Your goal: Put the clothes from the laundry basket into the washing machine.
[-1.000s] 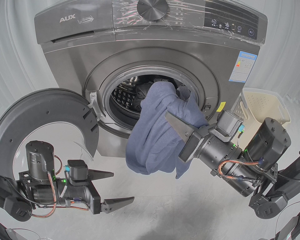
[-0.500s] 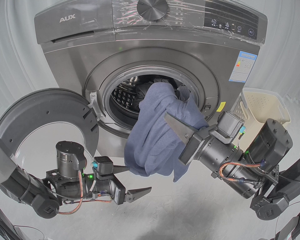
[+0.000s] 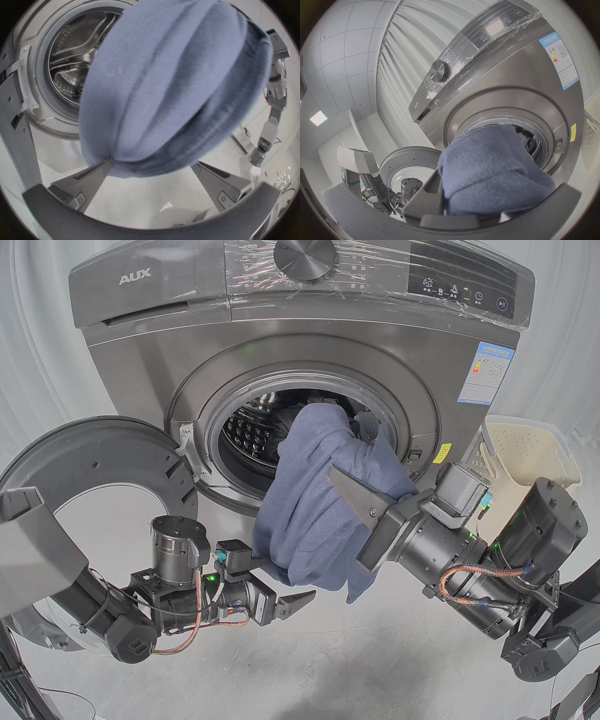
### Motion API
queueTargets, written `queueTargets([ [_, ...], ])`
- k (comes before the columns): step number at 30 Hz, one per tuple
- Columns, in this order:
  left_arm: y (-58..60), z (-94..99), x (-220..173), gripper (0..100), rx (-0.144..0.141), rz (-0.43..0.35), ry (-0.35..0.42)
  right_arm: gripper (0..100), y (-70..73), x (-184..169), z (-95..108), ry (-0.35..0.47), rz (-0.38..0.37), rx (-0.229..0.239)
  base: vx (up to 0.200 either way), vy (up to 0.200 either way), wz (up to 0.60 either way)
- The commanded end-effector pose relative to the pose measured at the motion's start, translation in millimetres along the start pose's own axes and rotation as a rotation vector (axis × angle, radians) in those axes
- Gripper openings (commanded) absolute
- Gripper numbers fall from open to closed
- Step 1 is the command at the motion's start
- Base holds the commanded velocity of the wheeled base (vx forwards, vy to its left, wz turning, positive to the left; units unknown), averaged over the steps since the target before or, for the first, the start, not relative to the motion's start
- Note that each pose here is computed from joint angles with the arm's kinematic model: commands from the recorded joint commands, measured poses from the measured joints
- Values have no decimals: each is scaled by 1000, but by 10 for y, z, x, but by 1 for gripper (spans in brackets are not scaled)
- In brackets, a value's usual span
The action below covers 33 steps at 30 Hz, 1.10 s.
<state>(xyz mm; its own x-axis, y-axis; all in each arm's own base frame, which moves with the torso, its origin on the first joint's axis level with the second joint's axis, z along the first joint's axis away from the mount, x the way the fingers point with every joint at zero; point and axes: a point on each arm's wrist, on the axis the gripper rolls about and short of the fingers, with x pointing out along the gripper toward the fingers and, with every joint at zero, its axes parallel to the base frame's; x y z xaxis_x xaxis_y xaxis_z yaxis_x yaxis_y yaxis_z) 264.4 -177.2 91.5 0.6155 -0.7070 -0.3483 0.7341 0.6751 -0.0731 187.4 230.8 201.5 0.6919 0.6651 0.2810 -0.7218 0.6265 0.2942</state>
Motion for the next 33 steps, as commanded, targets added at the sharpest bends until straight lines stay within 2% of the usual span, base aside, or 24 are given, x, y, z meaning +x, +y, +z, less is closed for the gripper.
queueTargets([
  [1,69,-14,93,100,1,48,-13,0,16,-4,3,-1,5,-1,0,0,0],
  [5,104,6,115,100,8,88,-57,0,20,-4,2,-1,7,0,0,0,0],
  [6,106,18,114,0,11,96,-69,0,15,-2,-2,0,5,-1,0,0,0],
  [17,80,103,45,0,23,122,-119,0,15,-2,-2,0,5,-4,0,0,0],
  [20,18,138,-68,0,33,111,-146,0,-6,0,-8,4,-2,-8,0,0,0],
  [23,-115,146,-213,0,46,73,-158,0,-42,10,-21,9,-14,-12,0,0,0],
  [24,-115,146,-213,0,46,73,-158,0,-42,10,-21,9,-14,-12,0,0,0],
  [25,-221,135,-364,0,54,47,-162,0,-58,16,-33,12,-18,-14,0,0,0],
  [27,-345,113,-522,0,63,10,-166,0,-88,33,-74,21,-27,-17,0,0,0],
  [28,-345,113,-522,0,63,10,-166,0,-88,33,-74,21,-27,-17,0,0,0],
  [29,-467,83,-671,0,72,-36,-169,0,-103,38,-111,33,-32,-17,0,0,0],
  [33,-629,38,-884,0,83,-101,-177,0,-101,-4,-179,63,-28,-15,0,0,0],
])
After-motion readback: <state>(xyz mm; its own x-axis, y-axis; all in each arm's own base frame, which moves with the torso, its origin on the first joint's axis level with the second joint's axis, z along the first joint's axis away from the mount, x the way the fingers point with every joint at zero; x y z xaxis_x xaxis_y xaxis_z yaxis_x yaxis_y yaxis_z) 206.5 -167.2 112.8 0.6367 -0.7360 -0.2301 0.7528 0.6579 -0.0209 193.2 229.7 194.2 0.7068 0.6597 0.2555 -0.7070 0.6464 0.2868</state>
